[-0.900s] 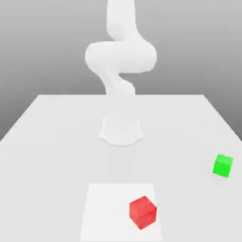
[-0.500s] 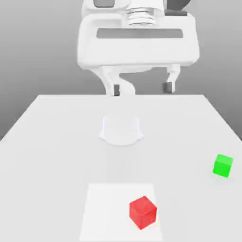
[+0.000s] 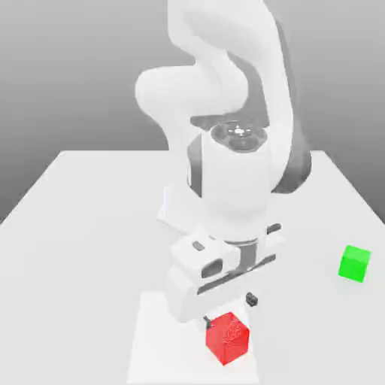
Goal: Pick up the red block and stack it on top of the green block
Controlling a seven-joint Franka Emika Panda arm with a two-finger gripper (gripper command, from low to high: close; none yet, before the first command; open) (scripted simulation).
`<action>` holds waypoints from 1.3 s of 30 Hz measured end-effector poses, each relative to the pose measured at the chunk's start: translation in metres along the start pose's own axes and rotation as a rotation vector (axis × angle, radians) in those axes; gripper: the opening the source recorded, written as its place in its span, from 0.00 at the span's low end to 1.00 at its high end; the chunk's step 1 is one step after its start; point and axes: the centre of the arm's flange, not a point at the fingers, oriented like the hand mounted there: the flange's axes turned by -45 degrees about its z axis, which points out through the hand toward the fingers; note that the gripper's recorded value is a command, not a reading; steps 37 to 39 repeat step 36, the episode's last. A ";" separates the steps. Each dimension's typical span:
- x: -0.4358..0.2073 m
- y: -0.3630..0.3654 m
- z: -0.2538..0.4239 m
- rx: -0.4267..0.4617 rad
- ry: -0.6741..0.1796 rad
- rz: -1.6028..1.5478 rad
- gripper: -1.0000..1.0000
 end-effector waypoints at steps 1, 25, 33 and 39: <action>-0.001 0.000 0.012 0.000 -0.001 0.000 0.00; -0.001 -0.321 -0.077 0.012 -0.001 -0.734 0.00; -0.021 -0.361 -0.022 0.001 -0.001 -0.836 1.00; -0.021 -0.361 -0.022 0.001 -0.001 -0.836 1.00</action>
